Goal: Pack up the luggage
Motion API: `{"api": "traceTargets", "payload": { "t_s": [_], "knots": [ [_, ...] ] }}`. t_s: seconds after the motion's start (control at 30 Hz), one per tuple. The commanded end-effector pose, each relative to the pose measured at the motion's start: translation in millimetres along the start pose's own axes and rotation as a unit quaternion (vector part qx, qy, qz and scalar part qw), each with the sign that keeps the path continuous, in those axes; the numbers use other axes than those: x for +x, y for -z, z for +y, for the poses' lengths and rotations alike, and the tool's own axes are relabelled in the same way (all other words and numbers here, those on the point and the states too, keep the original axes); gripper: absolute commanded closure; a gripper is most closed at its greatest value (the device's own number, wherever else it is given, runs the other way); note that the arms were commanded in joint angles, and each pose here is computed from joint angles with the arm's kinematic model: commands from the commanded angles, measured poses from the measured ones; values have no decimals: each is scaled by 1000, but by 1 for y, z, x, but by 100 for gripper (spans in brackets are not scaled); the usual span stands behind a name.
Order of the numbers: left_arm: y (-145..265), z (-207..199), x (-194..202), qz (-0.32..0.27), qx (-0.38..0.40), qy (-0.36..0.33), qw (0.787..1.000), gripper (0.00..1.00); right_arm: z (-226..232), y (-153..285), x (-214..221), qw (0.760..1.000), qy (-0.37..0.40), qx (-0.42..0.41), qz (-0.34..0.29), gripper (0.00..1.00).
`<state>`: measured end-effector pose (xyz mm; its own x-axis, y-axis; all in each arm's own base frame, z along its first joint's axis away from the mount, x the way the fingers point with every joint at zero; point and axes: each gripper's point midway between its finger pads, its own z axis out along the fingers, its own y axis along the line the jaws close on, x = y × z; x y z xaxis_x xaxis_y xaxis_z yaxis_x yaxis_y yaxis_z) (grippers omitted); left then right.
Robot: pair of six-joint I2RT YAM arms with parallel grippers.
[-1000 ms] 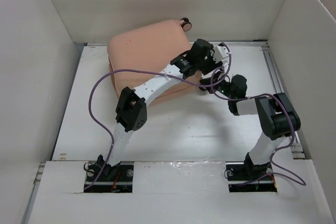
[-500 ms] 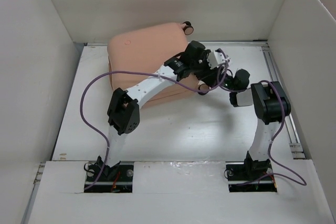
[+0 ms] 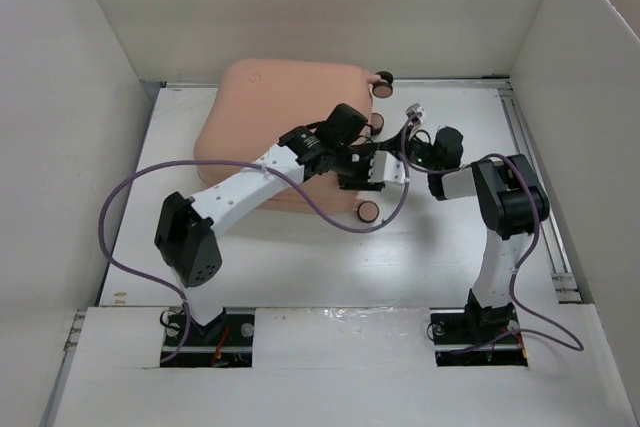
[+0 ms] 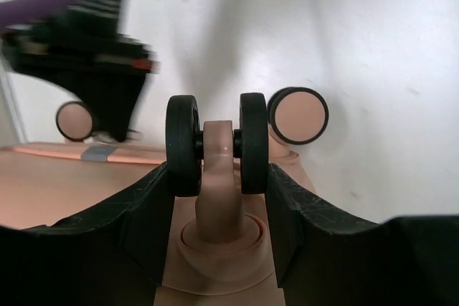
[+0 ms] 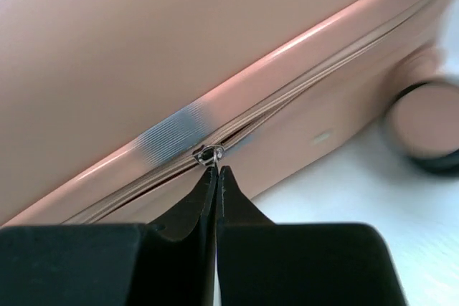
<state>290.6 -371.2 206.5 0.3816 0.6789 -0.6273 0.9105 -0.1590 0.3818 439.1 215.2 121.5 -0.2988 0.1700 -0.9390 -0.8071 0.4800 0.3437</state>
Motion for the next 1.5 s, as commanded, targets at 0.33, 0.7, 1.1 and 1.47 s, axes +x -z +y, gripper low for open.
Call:
{"api": "traceTargets", "payload": {
  "t_s": [0.33,0.7,1.1,1.47],
  "knots": [
    [99,-146,55,77,180,-29,980,100,-161,77,-84,931,-47,351,-83,100],
    [106,-149,77,87,147,-79,982,100,-154,26,-158,977,120,112,-136,100],
    [96,-128,67,58,88,-78,991,100,-100,-47,-176,972,202,-41,-117,100],
    [202,53,43,-42,-310,325,893,42,-81,-66,-158,968,224,-28,-106,100]
  ]
}}
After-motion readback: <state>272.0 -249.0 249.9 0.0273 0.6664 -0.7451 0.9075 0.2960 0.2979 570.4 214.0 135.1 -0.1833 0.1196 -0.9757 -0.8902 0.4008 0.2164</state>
